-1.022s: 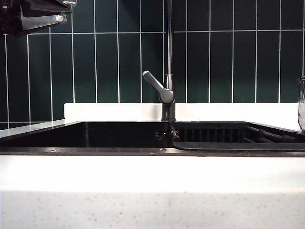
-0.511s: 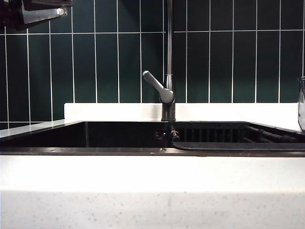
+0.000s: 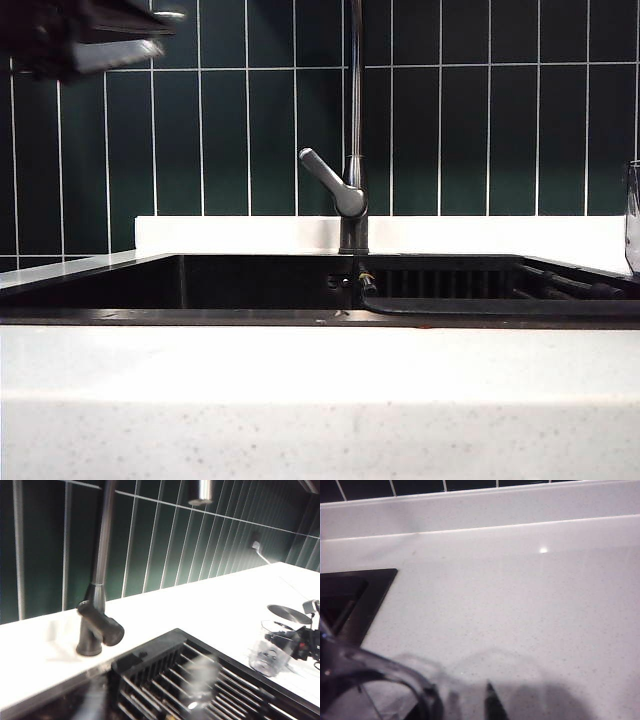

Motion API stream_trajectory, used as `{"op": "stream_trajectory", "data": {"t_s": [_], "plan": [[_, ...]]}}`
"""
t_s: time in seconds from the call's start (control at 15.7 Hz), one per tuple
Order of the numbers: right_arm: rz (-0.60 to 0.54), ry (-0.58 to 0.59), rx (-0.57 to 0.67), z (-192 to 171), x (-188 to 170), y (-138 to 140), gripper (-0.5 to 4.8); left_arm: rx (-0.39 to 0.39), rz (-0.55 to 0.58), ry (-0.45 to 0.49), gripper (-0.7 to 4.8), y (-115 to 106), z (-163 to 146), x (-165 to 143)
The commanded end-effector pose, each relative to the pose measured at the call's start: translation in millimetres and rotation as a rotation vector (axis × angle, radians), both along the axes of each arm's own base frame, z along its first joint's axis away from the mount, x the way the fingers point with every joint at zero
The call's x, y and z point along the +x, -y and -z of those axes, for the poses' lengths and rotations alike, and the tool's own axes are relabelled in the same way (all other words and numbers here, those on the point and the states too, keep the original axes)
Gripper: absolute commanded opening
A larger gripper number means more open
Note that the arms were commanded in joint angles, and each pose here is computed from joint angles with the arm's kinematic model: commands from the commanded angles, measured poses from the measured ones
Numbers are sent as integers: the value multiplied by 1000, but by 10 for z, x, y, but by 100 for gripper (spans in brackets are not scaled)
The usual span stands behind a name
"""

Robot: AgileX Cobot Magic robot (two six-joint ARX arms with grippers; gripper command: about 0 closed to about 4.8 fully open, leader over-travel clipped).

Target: Pick up the mug next to the sink, go to the faucet to get some water, pour the water into the sink, and finally put the mug back to its place.

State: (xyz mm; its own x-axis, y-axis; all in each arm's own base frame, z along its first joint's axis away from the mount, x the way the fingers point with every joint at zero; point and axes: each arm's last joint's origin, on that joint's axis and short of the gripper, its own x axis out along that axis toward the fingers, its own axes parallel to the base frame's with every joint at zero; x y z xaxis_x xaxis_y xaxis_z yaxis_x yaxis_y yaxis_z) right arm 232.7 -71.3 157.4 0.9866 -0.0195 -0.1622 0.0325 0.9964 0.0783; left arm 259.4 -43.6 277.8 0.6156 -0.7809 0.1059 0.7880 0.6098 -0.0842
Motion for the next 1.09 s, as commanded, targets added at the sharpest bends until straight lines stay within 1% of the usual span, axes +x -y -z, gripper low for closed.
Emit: {"op": "stream_trajectory", "data": {"t_s": [0.06,0.13,0.26,0.32,0.38,0.51,0.57,0.64,0.83,0.96,1.09], "plan": [[-5,29,-12,-40,12,2,39,7,50,-18,347,39,-16,330],[-7,29,-11,-40,12,1,39,10,66,-35,347,58,13,519],[-8,29,-11,-40,12,1,39,14,100,-50,354,85,47,761],[-8,29,-10,-40,12,1,34,8,124,-74,376,107,93,966],[-45,33,1,-45,12,-10,-8,0,169,-118,375,133,166,1183],[-52,28,71,-55,27,-13,-9,-17,218,-182,376,162,274,1427],[-98,38,111,-93,48,-24,-9,-24,261,-212,376,183,367,1596],[-123,45,111,-130,59,-43,-9,-23,291,-221,375,194,412,1682],[-157,73,100,-328,86,-108,-9,-19,297,-219,374,208,469,1816],[-212,53,107,-646,153,-234,-9,-10,297,-198,373,215,497,1912],[-266,28,106,-861,223,-357,-9,-10,299,-197,373,224,512,1991]]}}
